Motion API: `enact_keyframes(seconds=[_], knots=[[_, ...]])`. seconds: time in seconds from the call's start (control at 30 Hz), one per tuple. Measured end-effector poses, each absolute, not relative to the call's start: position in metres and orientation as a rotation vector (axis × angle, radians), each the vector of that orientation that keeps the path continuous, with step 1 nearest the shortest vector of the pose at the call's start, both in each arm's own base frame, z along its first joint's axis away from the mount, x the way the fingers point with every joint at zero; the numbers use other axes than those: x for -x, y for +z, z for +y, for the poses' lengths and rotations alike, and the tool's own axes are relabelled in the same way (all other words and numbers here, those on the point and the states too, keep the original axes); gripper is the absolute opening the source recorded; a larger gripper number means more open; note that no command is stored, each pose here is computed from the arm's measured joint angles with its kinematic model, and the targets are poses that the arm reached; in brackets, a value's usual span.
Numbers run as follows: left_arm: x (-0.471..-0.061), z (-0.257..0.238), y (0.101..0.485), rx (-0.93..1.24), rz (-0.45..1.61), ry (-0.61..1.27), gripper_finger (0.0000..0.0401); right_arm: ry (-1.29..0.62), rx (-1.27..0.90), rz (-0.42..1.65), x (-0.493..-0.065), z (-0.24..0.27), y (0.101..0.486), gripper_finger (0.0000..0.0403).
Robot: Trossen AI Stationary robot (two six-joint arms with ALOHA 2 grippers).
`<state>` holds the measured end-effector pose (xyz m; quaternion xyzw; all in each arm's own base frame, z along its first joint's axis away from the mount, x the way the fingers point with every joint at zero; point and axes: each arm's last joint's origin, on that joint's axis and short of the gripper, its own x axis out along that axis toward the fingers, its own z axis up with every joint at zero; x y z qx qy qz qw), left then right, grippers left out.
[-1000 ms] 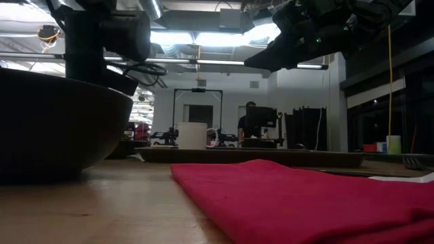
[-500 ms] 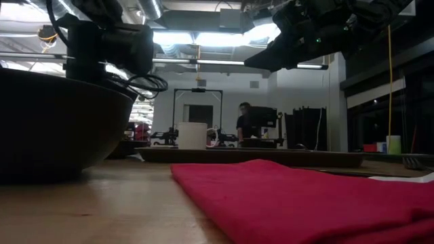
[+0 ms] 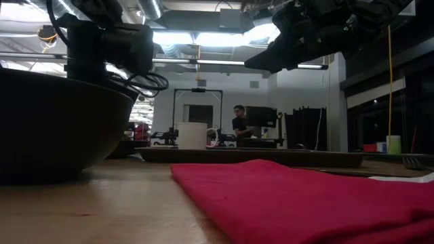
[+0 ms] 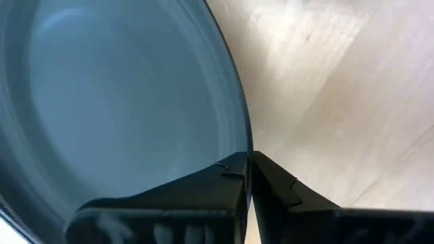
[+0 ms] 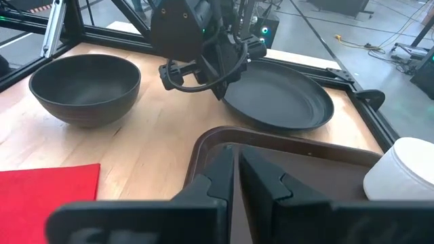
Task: Set up tray
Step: Put the black plate on the left side of the brown serving tray
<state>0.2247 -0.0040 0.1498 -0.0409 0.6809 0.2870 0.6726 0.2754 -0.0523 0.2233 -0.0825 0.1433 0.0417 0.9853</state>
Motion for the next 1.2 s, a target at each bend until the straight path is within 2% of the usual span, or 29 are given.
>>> enact_keyframes(seconds=[0.5, 0.77, 1.2], knots=[[-0.219, -0.013, 0.161, 0.029, 1.472, 0.685, 0.0002, 0.084, 0.165, 0.291, -0.275, -0.052, 0.223, 0.0029], [-0.228, -0.017, 0.193, -0.010, 1.408, 0.715, 0.0002, 0.083, 0.167, 0.286, -0.275, -0.052, 0.223, 0.0029], [-0.253, -0.020, 0.233, -0.055, 1.315, 0.589, 0.0002, 0.084, 0.167, 0.285, -0.275, -0.052, 0.224, 0.0029]])
